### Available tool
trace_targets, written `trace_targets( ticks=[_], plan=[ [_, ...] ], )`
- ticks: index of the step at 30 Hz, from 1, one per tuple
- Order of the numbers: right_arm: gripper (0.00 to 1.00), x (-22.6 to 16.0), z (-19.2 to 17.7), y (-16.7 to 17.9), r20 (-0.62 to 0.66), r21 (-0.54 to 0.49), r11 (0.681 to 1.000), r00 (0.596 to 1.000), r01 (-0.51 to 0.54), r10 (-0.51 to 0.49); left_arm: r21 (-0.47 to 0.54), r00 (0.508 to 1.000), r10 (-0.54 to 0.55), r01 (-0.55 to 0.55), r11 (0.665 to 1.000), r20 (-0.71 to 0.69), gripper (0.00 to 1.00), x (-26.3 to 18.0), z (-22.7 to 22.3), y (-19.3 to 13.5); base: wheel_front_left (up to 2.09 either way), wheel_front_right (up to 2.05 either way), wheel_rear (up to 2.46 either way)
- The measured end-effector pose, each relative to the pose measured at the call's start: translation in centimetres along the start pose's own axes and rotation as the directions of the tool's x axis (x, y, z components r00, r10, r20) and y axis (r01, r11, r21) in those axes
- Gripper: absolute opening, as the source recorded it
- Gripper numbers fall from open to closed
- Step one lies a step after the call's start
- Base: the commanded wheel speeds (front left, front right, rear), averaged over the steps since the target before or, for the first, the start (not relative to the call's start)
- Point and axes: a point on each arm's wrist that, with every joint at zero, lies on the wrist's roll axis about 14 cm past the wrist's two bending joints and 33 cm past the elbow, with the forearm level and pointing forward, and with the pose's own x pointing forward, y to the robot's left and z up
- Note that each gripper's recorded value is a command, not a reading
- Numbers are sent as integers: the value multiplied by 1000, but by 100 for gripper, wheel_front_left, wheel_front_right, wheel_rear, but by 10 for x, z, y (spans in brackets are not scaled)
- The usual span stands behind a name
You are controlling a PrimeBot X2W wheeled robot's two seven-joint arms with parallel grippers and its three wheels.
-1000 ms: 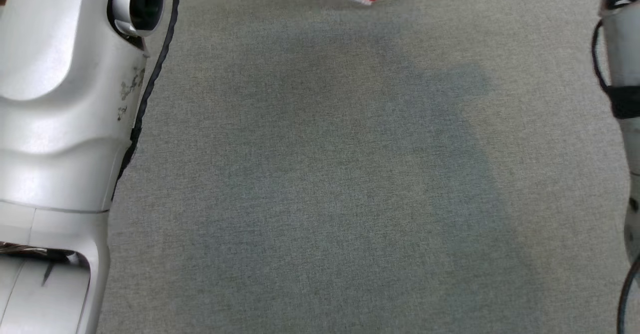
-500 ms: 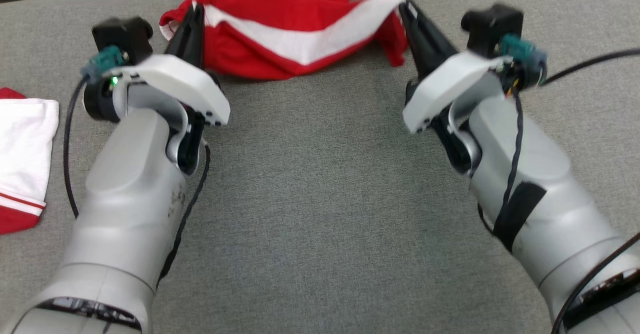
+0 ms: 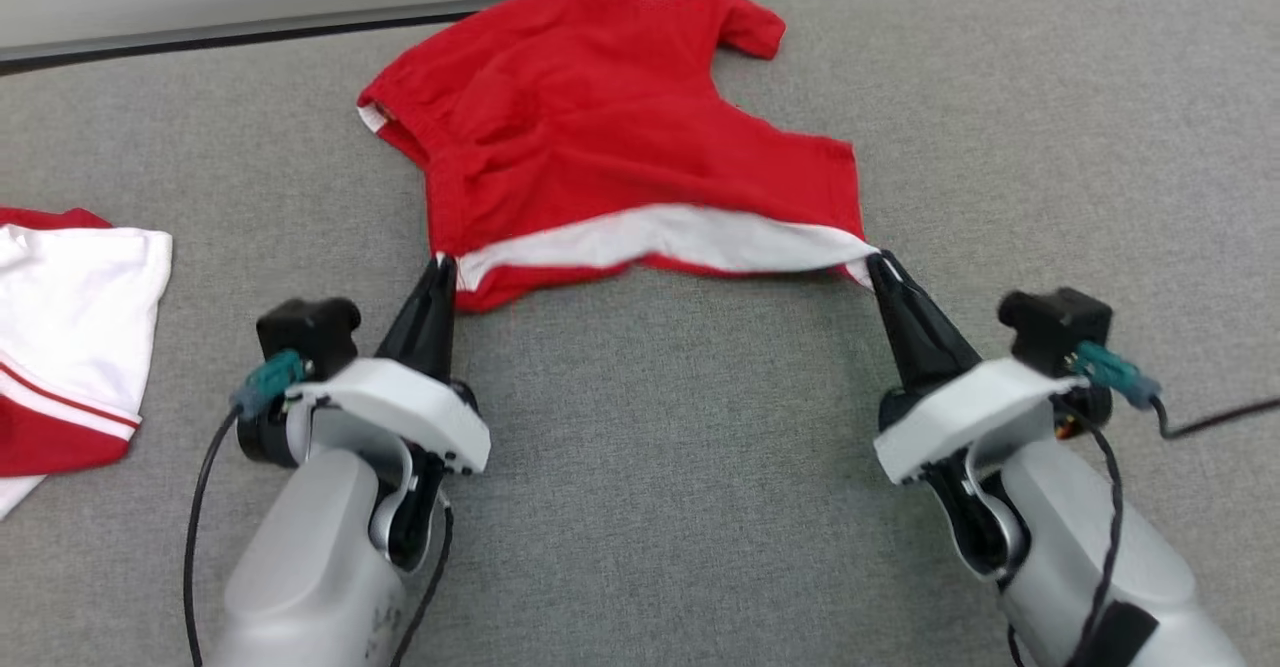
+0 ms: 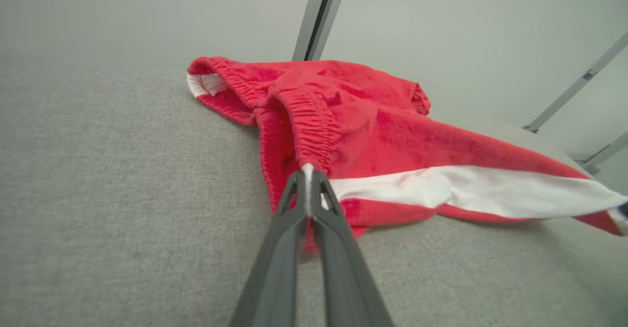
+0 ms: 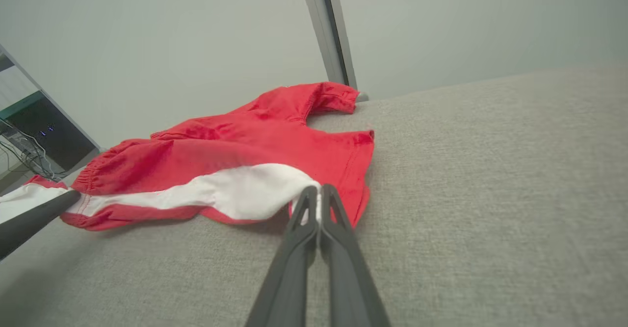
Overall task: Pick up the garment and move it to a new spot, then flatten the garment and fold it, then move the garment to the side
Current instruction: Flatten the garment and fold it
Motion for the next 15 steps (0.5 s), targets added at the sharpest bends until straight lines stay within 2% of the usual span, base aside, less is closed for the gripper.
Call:
trace_targets(
  ticks=[4, 10, 15],
  plan=[
    [0, -37, -5, -5, 32, 19, 999, 999, 29, -30, -25, 1000, 13, -12, 1000, 26, 0, -32, -5, 0, 0, 0, 0],
    [0, -92, -19, 2, 44, 30, 998, 998, 48, -49, -3, 998, 2, -2, 1000, 60, 0, -78, -8, -8, 0, 0, 0],
    [0, -137, -34, 9, -7, 41, 996, 997, 74, -74, 10, 998, 16, -17, 1000, 61, 0, -119, -15, -10, 0, 0, 0]
  ],
)
